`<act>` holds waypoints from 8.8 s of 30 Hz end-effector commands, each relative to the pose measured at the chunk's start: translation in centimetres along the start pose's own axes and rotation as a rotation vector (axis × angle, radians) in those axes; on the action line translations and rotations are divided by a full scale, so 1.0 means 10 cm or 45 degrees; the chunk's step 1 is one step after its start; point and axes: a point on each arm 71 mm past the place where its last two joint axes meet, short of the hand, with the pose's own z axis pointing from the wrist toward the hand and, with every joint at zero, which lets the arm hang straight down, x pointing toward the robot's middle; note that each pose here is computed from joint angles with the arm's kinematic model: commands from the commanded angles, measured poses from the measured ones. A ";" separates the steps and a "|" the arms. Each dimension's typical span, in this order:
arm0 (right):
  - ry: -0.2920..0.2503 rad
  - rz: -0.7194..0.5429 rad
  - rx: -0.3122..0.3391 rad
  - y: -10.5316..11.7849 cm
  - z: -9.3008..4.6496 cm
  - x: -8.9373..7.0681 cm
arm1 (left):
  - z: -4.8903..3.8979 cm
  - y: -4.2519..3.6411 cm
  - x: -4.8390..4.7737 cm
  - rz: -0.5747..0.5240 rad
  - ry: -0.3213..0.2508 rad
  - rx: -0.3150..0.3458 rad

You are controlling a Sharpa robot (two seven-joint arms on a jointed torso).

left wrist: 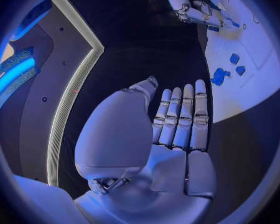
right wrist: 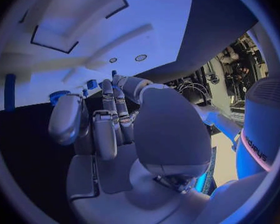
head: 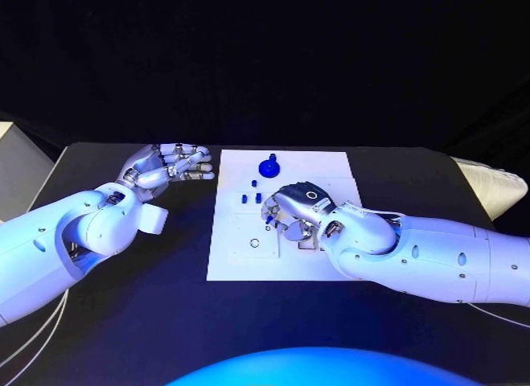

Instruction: Assemble the parts on the task board

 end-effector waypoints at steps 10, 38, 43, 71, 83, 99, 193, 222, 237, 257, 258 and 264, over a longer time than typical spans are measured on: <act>0.061 -0.043 -0.001 0.01 0.00 0.07 | 0.004 -0.006 0.020 -0.013 0.008 0.012; 0.112 -0.086 0.009 0.02 0.03 0.20 | 0.001 -0.006 0.021 -0.015 0.015 0.007; 0.107 -0.104 0.007 0.03 0.04 0.21 | 0.000 -0.005 0.022 -0.015 0.017 0.005; 0.117 -0.088 0.018 0.01 0.03 0.24 | 0.005 0.008 0.015 -0.017 0.021 -0.006; 0.054 -0.078 0.046 -0.01 0.02 0.20 | 0.007 0.013 0.016 -0.018 0.025 -0.012; -0.025 -0.013 0.093 -0.12 -0.08 0.03 | 0.011 0.018 0.019 -0.020 0.027 -0.013; 0.127 0.097 0.334 -0.78 -0.14 -0.77 | 0.012 0.057 -0.012 -0.022 0.012 -0.029; 0.135 0.026 -0.074 0.37 0.04 -0.25 | 0.037 0.067 0.029 -0.032 0.023 -0.028; 0.157 -0.007 -0.080 0.41 0.05 -0.07 | 0.043 0.075 0.033 -0.034 0.025 -0.029; 0.217 -0.036 -0.057 0.37 0.07 0.07 | 0.037 0.075 0.024 -0.033 0.024 -0.032; 0.221 -0.039 -0.055 0.36 0.07 0.08 | 0.036 0.075 0.023 -0.033 0.023 -0.032; 0.230 -0.057 -0.045 0.34 0.07 0.10 | 0.033 0.074 0.017 -0.032 0.023 -0.033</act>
